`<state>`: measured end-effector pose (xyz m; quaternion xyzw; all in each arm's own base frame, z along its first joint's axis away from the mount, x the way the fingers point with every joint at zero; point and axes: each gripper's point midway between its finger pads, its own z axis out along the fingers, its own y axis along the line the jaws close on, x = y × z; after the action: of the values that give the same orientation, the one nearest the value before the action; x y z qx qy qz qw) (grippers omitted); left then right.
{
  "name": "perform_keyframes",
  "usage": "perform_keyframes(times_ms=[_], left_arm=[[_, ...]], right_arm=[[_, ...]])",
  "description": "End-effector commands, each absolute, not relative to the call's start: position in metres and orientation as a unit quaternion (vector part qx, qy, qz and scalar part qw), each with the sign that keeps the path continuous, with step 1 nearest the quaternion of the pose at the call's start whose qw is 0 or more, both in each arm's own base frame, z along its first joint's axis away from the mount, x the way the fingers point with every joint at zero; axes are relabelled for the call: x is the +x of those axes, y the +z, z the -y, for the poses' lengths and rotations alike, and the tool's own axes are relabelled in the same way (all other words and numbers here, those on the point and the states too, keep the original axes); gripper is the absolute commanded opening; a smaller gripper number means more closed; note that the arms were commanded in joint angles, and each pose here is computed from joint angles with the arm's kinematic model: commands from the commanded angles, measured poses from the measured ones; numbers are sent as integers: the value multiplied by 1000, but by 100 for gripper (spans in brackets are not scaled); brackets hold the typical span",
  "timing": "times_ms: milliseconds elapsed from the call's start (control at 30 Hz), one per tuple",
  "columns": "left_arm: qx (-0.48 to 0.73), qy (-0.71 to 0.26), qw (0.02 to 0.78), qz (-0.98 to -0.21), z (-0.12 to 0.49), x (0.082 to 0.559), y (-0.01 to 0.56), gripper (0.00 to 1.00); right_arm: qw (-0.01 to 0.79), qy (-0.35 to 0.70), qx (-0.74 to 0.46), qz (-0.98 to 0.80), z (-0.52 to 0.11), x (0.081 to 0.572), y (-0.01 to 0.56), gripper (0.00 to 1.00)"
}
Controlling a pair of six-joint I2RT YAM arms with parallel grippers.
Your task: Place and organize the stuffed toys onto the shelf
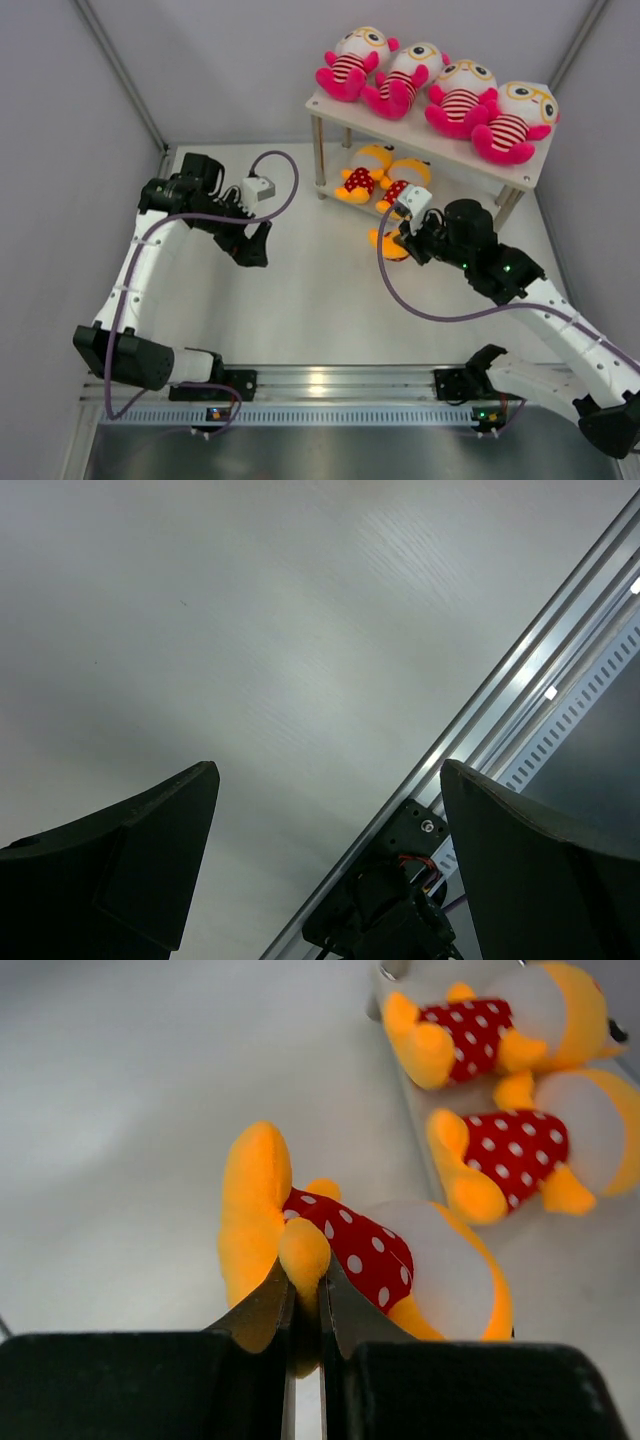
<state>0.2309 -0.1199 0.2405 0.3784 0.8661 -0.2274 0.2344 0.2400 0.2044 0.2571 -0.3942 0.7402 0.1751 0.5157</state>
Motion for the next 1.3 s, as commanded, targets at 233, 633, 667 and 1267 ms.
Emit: perform_keyframes(times_ms=[233,633,667,1267], left_arm=[[396,-214,257,-855,117,235,246,98],[396,-206,248,-860,111,232,238,98],[397,-206,249,-859,111,232,238,98],[392,-200,257,-860,108,234,243,98]], right_arm=[[546,-57,-481,-684,-121,290,262,0],[583,-77,-464,-662,-88,350,221,0],[584,-80,-458,-665,-81,352,219,0],[547,-66,-458,-698,-58,362,169,42]])
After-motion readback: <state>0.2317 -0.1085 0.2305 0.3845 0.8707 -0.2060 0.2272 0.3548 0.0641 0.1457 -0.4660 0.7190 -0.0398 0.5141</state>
